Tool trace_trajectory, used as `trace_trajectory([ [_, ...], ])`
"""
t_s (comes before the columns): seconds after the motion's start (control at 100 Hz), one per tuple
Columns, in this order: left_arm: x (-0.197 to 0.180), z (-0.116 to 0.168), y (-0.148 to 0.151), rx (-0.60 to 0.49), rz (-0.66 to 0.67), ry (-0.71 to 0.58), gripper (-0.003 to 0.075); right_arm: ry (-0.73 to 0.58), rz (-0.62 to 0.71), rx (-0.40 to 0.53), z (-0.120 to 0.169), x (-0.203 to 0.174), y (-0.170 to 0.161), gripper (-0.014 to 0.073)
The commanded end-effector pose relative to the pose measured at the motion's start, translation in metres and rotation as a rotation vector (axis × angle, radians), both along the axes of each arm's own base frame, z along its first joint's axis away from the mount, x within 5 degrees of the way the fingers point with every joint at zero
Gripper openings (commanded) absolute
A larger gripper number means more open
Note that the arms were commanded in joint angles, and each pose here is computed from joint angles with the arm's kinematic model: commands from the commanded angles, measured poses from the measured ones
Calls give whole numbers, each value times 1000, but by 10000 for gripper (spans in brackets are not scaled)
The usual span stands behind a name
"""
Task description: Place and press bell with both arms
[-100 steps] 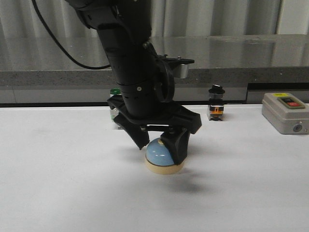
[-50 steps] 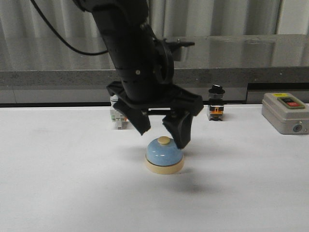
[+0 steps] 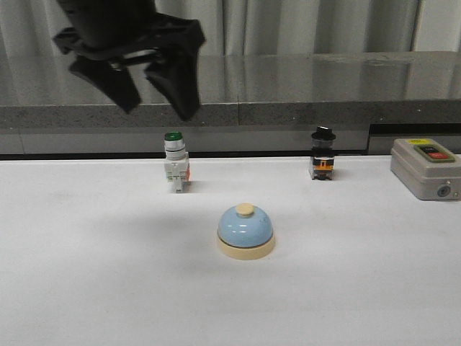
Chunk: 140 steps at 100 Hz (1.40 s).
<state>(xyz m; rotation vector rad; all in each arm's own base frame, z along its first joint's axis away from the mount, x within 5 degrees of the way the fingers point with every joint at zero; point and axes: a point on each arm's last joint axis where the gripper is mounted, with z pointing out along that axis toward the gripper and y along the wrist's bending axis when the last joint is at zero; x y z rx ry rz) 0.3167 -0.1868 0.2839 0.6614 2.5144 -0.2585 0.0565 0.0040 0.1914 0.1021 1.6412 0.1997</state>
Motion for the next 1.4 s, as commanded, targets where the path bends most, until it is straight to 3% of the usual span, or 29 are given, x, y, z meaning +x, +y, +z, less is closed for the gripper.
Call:
trace_trajectory([
  [0.0,-10,34,27,-83,69,-120,573,-121,-10,0,15,-2,-1,-64],
  [0.37,-84,44,128,-187,339,-312,565,-121,-10,0,15,-2,-1,-64],
  [0.69,-162,42,156,-240,397,-471,551,-121,-10,0,15,-2,-1,-64],
  [0.83,-186,45,160,-267,392,-541,404,-121,-10,0,15,-2,-1,-64],
  [1.11,-206,54,163,-298,386,-621,-20,-121,-10,0,15,-2,-1,-64],
  [1.39,-206,54,163,-298,386,-621,-21,-121,-10,0,15,-2,-1,-64],
])
